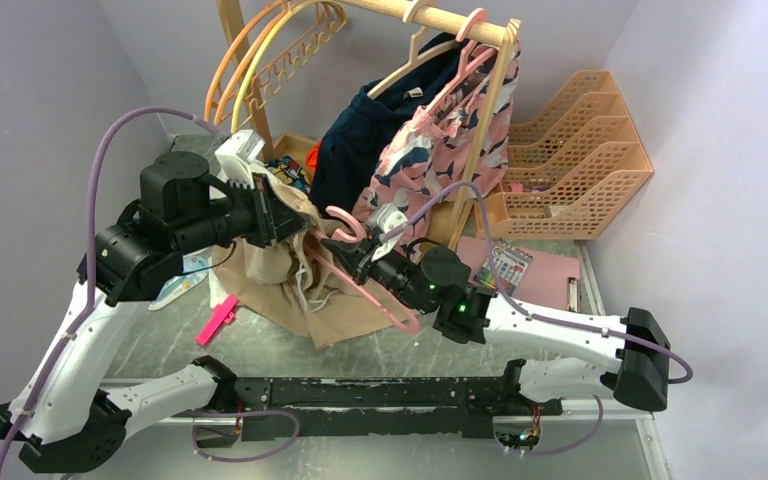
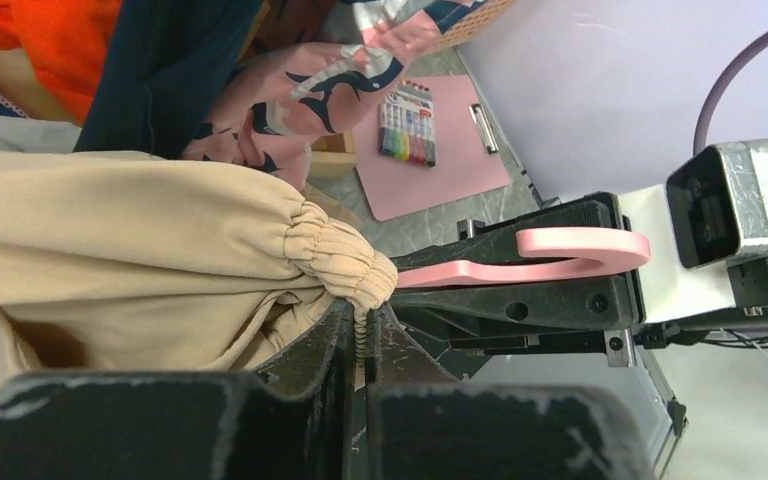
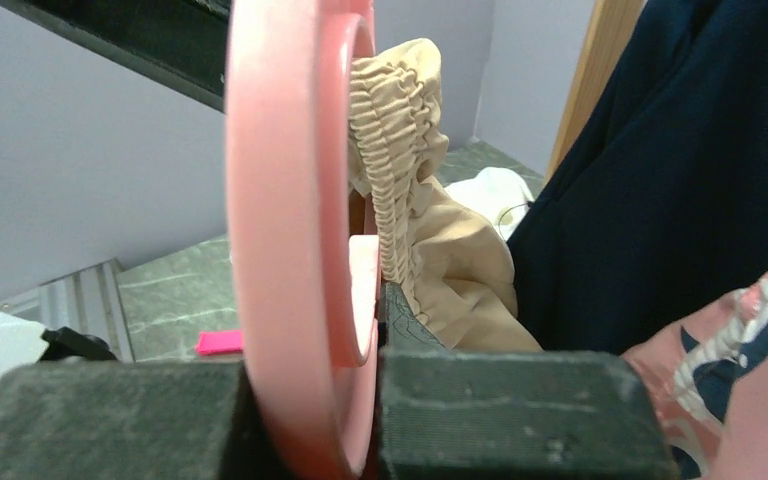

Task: Place the shorts on the hanger
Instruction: Hang the shorts on the hanger.

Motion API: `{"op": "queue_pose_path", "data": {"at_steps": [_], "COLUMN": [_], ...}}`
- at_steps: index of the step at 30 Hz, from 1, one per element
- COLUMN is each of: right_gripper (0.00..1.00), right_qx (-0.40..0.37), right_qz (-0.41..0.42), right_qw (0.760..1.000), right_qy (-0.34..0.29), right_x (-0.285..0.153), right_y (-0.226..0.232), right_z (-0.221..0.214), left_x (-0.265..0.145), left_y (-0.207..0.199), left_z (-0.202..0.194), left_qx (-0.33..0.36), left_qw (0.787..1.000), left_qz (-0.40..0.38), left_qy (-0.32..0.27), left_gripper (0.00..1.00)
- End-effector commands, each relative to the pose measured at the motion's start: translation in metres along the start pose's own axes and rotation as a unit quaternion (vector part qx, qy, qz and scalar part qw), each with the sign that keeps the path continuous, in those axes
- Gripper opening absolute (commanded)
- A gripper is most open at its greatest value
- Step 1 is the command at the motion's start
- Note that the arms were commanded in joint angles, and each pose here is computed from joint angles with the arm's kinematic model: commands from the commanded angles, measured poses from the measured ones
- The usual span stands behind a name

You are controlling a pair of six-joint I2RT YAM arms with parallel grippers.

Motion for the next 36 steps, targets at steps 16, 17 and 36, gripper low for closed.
{"op": "queue_pose_path", "data": {"at_steps": [16,17,36], "right_gripper": [0.0,0.0,0.0], "right_qx": [0.114,0.121,0.155], "right_qz": [0.126,0.132,0.293], "right_qw": [0.977,0.974,0.92], "right_qy": [-0.129,-0.136,-0.207], "right_x": [-0.013,-0.014,-0.078], "right_y": [0.01,0.01,0.04], "right_z": [0.051,0.053,0.126], "left_x": [-0.032,-0.034,-0.18], "left_y": [-0.026,-0.027,-0.083], "left_z": [0.025,0.027,0.092], "left_qx": [0.034,0.036,0.237], "left_qw": [0.997,0.997,0.903], "left_qz": [-0.06,-0.064,-0.119], "left_qy": [-0.035,-0.037,-0.337], "left_gripper": [0.91,0.92,0.9]}}
Point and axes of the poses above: each gripper's point midway between its finger pads, its own x axis out along the fingers, its own y axis along the line the jaws close on, z = x × y, the point moved 5 cm from there along -x, back along the fingers, and after that the axes turned 15 degrees about x, right-handed, at the moved point
